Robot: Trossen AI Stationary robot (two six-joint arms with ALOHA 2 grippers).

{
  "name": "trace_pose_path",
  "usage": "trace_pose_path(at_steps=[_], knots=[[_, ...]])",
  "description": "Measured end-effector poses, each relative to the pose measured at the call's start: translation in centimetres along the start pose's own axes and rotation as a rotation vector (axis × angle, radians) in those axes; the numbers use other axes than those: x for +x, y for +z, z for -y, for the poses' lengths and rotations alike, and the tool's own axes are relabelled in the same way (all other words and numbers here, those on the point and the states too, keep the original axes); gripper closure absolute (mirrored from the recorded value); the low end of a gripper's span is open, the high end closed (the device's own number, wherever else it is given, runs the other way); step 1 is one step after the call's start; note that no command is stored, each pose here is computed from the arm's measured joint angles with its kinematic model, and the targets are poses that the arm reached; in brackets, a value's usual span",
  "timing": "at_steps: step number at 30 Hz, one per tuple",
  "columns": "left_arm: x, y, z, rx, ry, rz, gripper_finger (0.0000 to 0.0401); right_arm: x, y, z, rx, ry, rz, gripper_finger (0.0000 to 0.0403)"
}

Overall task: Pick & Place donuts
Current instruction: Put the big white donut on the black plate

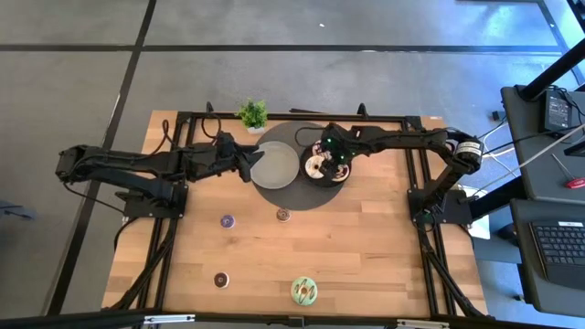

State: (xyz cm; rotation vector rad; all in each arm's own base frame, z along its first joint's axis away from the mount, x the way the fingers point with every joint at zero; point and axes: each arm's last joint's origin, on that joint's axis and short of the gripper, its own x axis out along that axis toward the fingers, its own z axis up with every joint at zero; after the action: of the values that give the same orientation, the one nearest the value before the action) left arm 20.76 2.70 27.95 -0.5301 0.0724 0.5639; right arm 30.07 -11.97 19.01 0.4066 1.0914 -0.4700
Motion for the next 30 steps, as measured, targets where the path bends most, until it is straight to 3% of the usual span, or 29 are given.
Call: trace_pose_path(at_steps=[9, 13, 17, 30], knots=[[0.0, -0.6, -0.4, -0.042, 0.042, -0.063, 0.0235, -2.7, 2.4, -0.3, -0.076, -0.073, 0.025, 0.012], [0.0, -0.7, -0.5, -0.047, 0.049, -0.072, 0.0235, -2.1, 2.0, -0.2, -0.099, -0.091, -0.005, 0.012], [0.0, -0.8, -0.5, -0.046, 0.051, -0.072, 0.0235, -1.0, 1.6, 0.2, -0.099, -0.179, -0.028, 0.012], [0.0, -0.8, -0.6, -0.042, 0.056, -0.073, 0.0235, 0.3, 1.1, 0.1, -0.079, -0.179, -0.02, 0.012]])
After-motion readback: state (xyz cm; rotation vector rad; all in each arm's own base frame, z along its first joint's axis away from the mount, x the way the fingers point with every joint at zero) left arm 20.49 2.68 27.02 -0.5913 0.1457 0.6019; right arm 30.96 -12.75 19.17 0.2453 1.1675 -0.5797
